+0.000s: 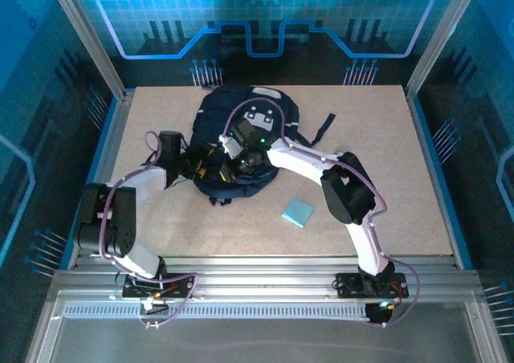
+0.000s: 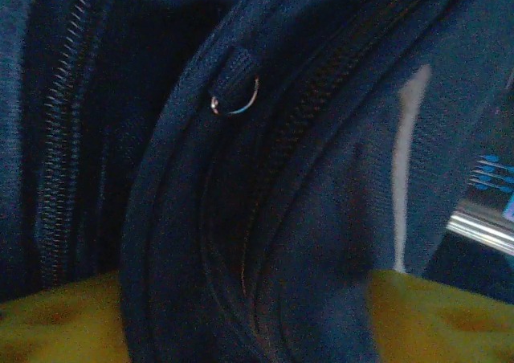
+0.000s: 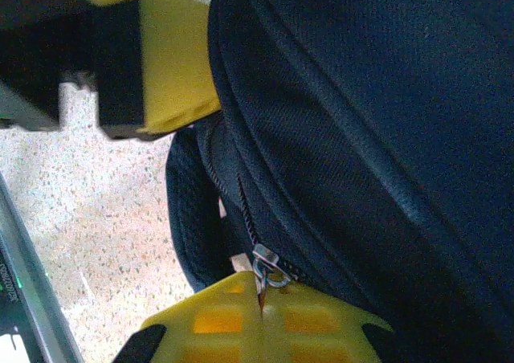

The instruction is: Pack the student bag

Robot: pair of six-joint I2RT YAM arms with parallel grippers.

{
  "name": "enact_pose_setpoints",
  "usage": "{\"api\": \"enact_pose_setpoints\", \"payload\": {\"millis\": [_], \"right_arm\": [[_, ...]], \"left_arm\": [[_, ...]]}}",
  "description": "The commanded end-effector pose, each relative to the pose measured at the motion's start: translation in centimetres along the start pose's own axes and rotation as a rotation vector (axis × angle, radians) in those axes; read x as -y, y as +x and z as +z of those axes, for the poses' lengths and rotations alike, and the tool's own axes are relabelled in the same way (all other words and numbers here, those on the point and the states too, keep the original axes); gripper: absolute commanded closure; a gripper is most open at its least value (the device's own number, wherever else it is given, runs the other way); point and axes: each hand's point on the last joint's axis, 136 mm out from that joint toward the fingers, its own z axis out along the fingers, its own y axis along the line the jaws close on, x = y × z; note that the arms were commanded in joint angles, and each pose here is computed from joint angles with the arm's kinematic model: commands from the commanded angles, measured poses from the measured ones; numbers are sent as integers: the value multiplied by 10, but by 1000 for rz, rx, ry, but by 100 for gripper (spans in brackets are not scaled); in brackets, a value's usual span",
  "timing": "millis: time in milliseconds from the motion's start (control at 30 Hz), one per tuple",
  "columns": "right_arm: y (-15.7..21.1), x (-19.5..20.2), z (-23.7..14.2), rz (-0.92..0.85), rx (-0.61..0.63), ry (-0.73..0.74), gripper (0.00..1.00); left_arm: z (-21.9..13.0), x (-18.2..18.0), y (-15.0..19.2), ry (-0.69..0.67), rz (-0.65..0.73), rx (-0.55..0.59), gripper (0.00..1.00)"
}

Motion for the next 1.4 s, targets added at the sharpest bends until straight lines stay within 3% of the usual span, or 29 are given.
{"api": "enact_pose_setpoints", "payload": {"millis": [0,100,400,600,733,900,1000,1200,1367], "right_arm": [[2,-30,-17,-43,28,-97,100],[29,-15,-20,-54,-37,-27,100],[105,92,-56,-78,-288,369,100],[116,104,-86,-17,-299,343,100],[123,137,-104,-2,-317,472,100],[109,184,-133,57,-267,552,100],[99,185,-146,64,-240,535,100],[119,171,-135,76,-328,457,100],[142,204,-131,87,-379,602,100]], "left_arm": [[18,16,5,61,-5,-22,67],[21,13,3,49,20,-28,100],[0,15,-8,3,127,-9,100],[-7,16,-15,-10,143,12,100],[-11,18,-20,0,145,13,100],[-17,22,-22,-19,192,-20,100],[-20,21,-25,-31,200,-15,100],[-23,21,-31,-20,181,12,100],[-26,23,-32,-10,189,16,100]]}}
